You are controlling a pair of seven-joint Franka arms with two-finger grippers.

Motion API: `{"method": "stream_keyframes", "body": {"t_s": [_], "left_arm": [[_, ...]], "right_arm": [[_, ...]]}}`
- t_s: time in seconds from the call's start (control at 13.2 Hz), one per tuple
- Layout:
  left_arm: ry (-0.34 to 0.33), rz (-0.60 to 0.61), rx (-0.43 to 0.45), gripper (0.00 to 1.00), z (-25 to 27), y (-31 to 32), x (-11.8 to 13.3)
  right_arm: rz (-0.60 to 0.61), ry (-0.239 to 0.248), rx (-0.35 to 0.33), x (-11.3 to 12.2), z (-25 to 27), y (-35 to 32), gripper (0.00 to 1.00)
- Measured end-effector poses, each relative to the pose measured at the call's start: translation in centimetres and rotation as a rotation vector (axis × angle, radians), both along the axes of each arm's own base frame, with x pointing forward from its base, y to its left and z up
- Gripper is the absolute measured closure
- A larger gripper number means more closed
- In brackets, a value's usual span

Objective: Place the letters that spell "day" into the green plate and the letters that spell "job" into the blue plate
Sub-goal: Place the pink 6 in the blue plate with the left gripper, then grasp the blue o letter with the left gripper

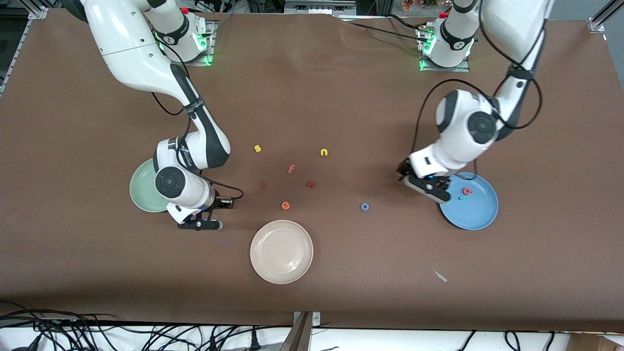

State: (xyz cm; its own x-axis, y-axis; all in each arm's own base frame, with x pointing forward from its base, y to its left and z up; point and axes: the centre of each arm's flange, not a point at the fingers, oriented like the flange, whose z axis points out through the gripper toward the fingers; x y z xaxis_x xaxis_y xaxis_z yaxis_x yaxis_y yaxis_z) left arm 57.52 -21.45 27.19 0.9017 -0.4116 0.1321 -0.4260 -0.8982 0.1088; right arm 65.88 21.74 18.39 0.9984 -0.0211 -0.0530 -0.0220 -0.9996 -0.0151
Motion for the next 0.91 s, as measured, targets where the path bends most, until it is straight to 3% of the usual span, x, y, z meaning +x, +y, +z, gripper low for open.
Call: {"method": "stream_keyframes", "body": {"t_s": [0.61, 0.91], "left_arm": [[-0.043, 0.064, 0.058, 0.06, -4.4, -8.4, 3.6], [-0.036, 0.078, 0.075, 0.10, -7.4, -10.0, 3.9]], "right_arm": [[-0.001, 0.000, 0.000, 0.0, -0.3, -0.1, 0.60], [-0.002, 0.001, 0.000, 0.0, -0.4, -0.1, 0.69]]}}
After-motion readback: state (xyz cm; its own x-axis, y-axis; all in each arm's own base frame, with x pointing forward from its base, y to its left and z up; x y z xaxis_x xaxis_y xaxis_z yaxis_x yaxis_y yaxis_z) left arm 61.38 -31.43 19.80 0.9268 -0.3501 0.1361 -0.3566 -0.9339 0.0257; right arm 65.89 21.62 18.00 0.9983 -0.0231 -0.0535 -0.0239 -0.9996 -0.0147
